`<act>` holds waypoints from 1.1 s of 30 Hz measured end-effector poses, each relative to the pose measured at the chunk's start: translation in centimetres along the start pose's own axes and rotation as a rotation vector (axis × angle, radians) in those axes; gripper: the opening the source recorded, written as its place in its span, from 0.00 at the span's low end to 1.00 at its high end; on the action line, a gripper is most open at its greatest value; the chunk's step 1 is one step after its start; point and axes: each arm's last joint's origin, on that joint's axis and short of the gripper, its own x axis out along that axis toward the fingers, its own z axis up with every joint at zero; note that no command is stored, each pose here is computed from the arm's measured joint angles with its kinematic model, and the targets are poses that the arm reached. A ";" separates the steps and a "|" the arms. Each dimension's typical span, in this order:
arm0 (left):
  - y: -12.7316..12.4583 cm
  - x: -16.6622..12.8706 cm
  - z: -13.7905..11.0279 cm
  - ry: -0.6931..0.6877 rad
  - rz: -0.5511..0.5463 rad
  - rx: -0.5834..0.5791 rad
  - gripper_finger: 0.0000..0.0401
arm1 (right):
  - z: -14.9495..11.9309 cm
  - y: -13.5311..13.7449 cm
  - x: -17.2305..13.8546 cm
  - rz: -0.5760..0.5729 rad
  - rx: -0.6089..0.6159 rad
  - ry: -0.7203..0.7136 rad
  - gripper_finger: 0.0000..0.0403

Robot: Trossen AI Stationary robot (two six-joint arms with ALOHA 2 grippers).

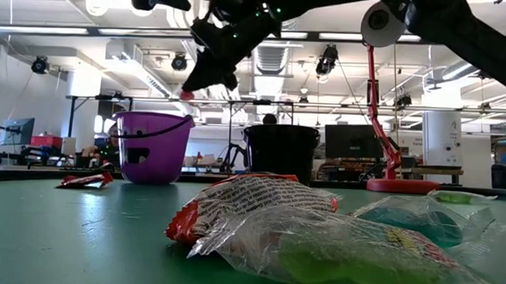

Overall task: Sort candy
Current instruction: Put the red gummy into the violet bucket, then put the red candy pack into the black bucket

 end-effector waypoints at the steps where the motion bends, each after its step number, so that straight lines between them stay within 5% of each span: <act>1: 0.0 0.0 0.0 0.000 0.000 -0.001 0.00 | 0.1 -0.4 0.0 0.010 0.018 -0.018 0.02; 20: 0.0 -0.2 0.0 -0.006 0.000 -0.008 0.00 | 0.6 -3.4 2.2 0.027 0.088 -0.215 0.03; 33: 0.0 -0.3 -0.1 0.004 0.000 -0.017 0.00 | 0.5 -3.8 2.0 0.012 0.097 -0.214 0.27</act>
